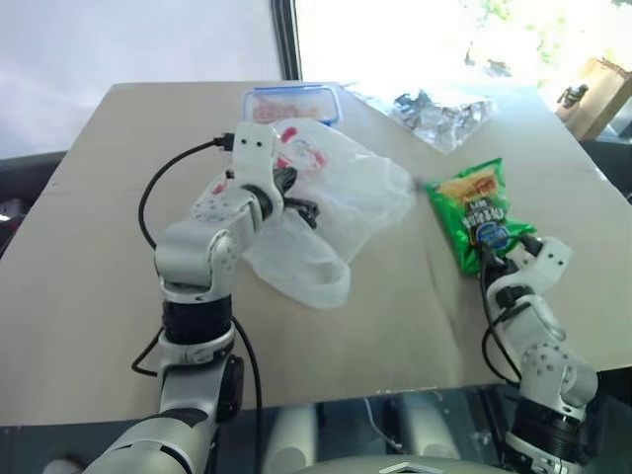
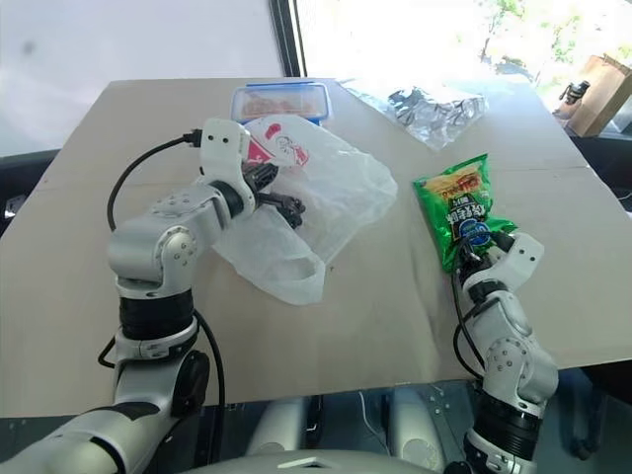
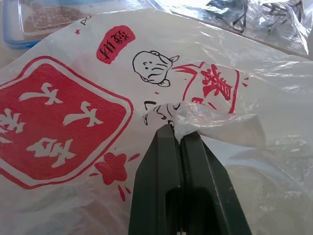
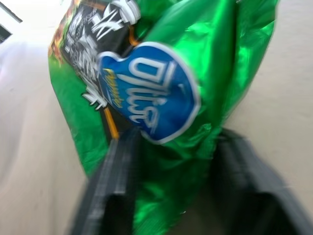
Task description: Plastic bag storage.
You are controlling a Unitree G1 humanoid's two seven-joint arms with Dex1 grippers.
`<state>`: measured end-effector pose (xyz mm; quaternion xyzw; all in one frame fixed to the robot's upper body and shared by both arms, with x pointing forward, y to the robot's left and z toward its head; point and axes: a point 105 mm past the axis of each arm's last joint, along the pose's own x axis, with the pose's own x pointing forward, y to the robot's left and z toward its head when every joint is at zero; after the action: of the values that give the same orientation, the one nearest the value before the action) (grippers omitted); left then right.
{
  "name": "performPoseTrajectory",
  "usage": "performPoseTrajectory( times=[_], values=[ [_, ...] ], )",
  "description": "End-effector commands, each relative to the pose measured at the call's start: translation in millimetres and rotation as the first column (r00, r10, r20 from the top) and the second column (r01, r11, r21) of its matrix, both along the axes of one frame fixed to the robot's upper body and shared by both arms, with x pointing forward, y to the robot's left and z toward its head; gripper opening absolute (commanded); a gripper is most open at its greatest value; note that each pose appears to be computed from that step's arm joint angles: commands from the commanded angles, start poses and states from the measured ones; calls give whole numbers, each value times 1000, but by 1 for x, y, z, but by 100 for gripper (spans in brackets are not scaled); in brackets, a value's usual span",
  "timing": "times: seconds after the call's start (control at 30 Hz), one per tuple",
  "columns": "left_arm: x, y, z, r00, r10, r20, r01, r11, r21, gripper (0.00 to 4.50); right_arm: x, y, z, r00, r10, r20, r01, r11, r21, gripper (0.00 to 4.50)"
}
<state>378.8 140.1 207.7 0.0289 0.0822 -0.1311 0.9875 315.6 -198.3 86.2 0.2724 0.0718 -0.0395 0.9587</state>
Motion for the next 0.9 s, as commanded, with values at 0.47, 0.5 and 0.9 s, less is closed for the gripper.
performPoseTrajectory(
  times=[0.47, 0.5, 0.9],
  values=[
    [12, -1, 26, 999, 7, 35, -3, 995, -101, 0, -102, 23, 92, 832, 469, 296, -456, 882, -117, 3],
    [13, -2, 26, 999, 4, 34, -1, 995, -100, 0, -109, 26, 95, 818, 490, 301, -481, 870, -111, 3],
    [12, -16, 44, 990, -81, 119, 89, 994, -66, 0, -133, 88, 119, 566, 758, 325, -792, 609, -40, 3]
  ],
)
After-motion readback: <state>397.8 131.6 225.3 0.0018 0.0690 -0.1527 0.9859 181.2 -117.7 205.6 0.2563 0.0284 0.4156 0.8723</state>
